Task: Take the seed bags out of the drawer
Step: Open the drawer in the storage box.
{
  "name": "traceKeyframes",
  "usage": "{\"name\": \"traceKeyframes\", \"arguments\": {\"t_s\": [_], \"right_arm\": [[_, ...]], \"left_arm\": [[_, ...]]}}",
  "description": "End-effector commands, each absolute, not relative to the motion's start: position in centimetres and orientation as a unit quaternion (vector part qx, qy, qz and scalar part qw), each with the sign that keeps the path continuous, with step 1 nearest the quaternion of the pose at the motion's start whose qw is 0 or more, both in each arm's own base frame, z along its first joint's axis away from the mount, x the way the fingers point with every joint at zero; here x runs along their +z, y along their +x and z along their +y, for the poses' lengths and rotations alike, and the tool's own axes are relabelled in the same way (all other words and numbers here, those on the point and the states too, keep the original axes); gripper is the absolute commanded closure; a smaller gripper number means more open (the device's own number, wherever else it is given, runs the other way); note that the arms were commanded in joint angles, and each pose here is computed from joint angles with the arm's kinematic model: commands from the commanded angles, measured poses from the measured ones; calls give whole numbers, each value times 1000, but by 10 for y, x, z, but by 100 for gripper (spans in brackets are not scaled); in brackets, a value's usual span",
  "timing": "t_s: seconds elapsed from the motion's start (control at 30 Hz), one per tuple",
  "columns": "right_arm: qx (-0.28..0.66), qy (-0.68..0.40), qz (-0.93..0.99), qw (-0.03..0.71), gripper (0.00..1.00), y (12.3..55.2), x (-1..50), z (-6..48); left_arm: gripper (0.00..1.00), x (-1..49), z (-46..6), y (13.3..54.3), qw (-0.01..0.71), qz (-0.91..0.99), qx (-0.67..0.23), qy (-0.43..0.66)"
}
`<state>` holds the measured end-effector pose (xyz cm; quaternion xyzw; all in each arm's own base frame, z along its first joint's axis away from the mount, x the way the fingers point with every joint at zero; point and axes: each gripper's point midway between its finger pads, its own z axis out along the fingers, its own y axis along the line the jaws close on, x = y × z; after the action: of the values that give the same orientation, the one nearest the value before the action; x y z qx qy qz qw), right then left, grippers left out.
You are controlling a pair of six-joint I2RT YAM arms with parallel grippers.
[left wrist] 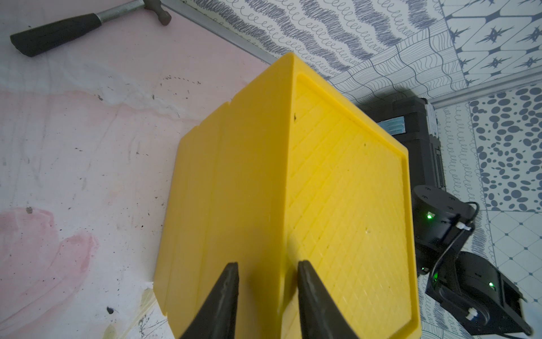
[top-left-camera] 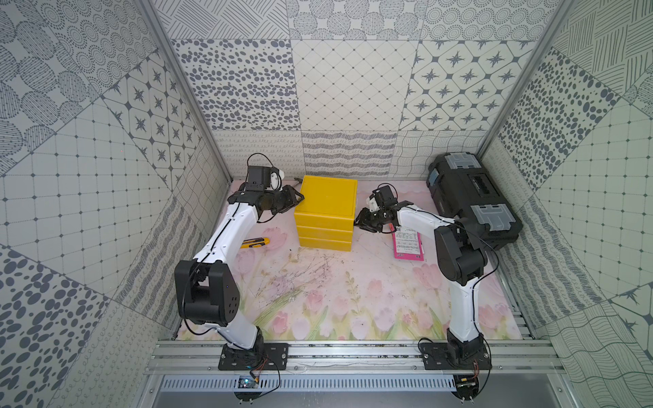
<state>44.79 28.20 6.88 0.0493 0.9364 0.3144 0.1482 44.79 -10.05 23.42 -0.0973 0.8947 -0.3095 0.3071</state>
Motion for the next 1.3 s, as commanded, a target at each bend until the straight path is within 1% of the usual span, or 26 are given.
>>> {"name": "traceKeyframes", "arguments": {"t_s": [0.0,0.17,0.3,0.47,0.97,1.27], "right_arm": [[313,38,935,162,65,453,72,292],[285,31,943,167,82,450,72,281],[259,23,949,176,91,448,79,268],[243,26,953,180,96,446,85,248],[218,68,956,183,98,438,86,169],[214,82,955,186,97,440,86,148]], "left_arm": [[64,206,-91,435,260,915,-284,-119],[62,206,-91,436,260,916,-283,-120],[62,206,-91,435,260,916,-283,-120],[62,206,-91,435,259,915,-284,-119],[62,205,-91,436,258,915,-285,-120],[62,204,-91,436,257,916,-285,-120]]}}
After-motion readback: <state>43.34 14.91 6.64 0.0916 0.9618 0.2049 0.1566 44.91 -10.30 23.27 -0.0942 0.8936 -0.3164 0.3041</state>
